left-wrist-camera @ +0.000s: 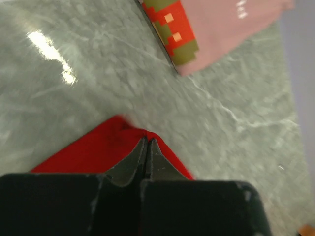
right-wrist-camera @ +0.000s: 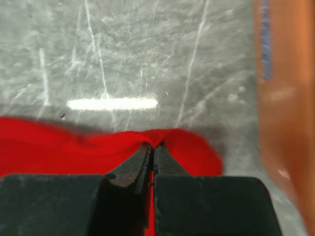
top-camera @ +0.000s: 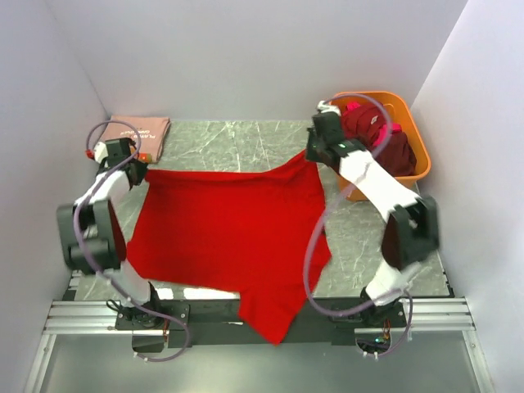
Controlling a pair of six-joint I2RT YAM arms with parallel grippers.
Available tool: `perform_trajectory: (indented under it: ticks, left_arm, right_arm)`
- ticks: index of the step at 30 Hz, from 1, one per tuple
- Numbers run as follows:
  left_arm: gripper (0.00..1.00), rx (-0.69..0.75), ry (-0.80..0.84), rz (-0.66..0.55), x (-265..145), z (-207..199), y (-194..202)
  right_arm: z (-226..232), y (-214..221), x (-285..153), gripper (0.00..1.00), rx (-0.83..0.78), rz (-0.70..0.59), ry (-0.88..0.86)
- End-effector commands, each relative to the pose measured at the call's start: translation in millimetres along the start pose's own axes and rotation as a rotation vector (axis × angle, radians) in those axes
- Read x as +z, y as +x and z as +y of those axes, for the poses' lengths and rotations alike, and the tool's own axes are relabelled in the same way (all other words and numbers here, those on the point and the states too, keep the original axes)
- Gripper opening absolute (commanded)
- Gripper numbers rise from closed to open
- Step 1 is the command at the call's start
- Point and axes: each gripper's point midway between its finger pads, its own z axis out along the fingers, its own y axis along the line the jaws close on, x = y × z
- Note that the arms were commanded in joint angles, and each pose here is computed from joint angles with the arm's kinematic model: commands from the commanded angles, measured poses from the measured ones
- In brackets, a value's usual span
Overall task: Fold and stack the t-shirts
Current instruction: Flatten the tshirt out, then fold the tshirt
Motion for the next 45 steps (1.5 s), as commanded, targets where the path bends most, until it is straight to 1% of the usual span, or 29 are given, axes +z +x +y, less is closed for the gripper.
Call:
perform_trajectory:
  ticks: [1,2,4,9,15,20,21,24,27,29,32,37,42,45]
  left_arm:
    - [0.0,0.029,0.106,-0.082,20.4,-41.0,-31.0]
    - [0.0,0.032,0.095,-0.06,31.4,-36.9,-24.4]
    - [0.0,0.024,0.105,-0.047,38.0,-40.1,-21.0]
    - [0.0,0.031,0.065,-0.041,45.0,-33.9,-19.9]
    - [0.0,0.041,0.034,-0.036,36.3,-24.6,-17.8]
    - [0.0,0.059,0.005,-0.04,20.4,-20.4,-22.7]
    - [0.0,0.068,-0.007,-0.04,16.8,-17.9,-23.3]
    - [0.0,0.084,-0.035,-0.036,13.5,-12.2,-23.9]
    - [0.0,0.13,-0.047,-0.003,9.8,-9.5,-19.5]
    - [0.0,0.153,-0.052,0.015,5.8,-6.9,-16.8]
    - [0.0,0.173,-0.086,0.01,-0.3,-2.0,-20.9]
    - [0.0,0.195,-0.12,0.017,-6.9,2.5,-23.3]
    - [0.0,0.207,-0.166,-0.003,-15.9,4.9,-33.8]
    - [0.0,0.214,-0.177,-0.002,-19.5,6.7,-34.9]
  right_arm:
    - [25.7,-43.4,20.8,0.0,0.053,-0.062,-0.075]
    - [27.5,-38.6,28.5,0.0,0.054,-0.041,-0.076]
    - [31.5,-30.0,40.5,0.0,0.067,-0.006,-0.081]
    - [30.7,-12.1,44.9,0.0,0.106,0.052,-0.077]
    - [25.4,15.1,20.5,0.0,0.154,0.142,-0.08]
    - [7.0,46.1,-11.0,0.0,0.16,0.262,-0.011]
    - [8.4,56.5,-19.1,0.0,0.166,0.293,-0.03]
    - [14.1,69.6,-31.8,0.0,0.176,0.342,-0.081]
    - [12.6,86.6,-45.0,0.0,0.184,0.402,-0.098]
    - [11.9,91.7,-51.6,0.0,0.185,0.425,-0.098]
    - [13.6,97.3,-64.4,0.0,0.204,0.446,-0.118]
    - [13.8,118.7,-79.2,0.0,0.256,0.517,-0.127]
    - [-3.7,127.6,-88.5,0.0,0.259,0.528,-0.032]
    - [-3.6,139.2,-91.0,0.0,0.262,0.571,-0.041]
